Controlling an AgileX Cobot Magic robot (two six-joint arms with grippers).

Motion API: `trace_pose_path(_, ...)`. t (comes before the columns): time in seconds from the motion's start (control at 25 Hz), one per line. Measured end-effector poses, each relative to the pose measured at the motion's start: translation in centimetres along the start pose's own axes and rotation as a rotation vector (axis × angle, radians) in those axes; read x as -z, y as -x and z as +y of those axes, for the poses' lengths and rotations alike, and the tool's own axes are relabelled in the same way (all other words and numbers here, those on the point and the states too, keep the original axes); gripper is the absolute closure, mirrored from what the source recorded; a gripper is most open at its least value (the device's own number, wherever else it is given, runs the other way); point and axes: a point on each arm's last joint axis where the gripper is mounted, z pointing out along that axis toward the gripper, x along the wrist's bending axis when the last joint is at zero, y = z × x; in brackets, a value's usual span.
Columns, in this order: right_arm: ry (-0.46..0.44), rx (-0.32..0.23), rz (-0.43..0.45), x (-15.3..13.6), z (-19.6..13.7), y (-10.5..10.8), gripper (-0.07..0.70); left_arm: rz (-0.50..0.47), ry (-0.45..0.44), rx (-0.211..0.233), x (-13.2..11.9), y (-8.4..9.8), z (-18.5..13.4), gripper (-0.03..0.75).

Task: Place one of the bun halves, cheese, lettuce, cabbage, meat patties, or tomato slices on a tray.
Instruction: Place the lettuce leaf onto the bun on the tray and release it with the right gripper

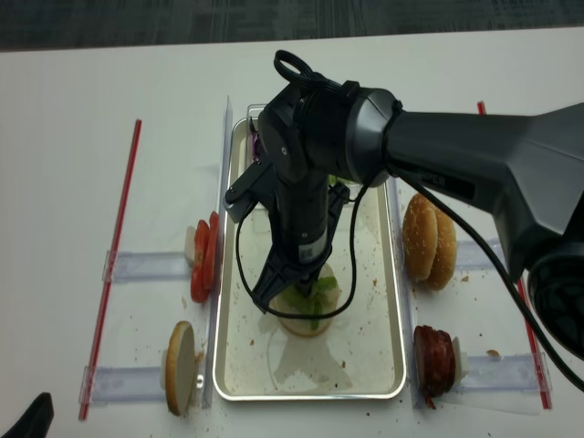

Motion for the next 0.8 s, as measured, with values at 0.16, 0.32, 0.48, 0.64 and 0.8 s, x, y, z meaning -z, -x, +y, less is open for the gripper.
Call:
trace_pose_path(0.16, 0.000, 0.002, -0.004, 0.00, 0.00, 0.04, 0.548, 0.000, 0.000, 0.000, 0.00, 0.00, 0.00, 0.224)
trace_pose_path(0.32, -0.006, 0.009, -0.018, 0.00, -0.05, 0.16, 0.518, 0.000, 0.000, 0.000, 0.00, 0.00, 0.00, 0.224)
trace_pose_path(0.48, -0.007, 0.015, -0.031, -0.02, -0.06, 0.29, 0.393, 0.000, 0.000, 0.000, 0.00, 0.00, 0.00, 0.224)
trace_pose_path(0.64, -0.008, 0.016, -0.033, -0.02, -0.06, 0.30, 0.285, 0.000, 0.000, 0.000, 0.00, 0.00, 0.00, 0.224)
trace_pose_path(0.8, -0.008, 0.016, -0.034, -0.02, -0.06, 0.31, 0.176, 0.000, 0.000, 0.000, 0.00, 0.00, 0.00, 0.224)
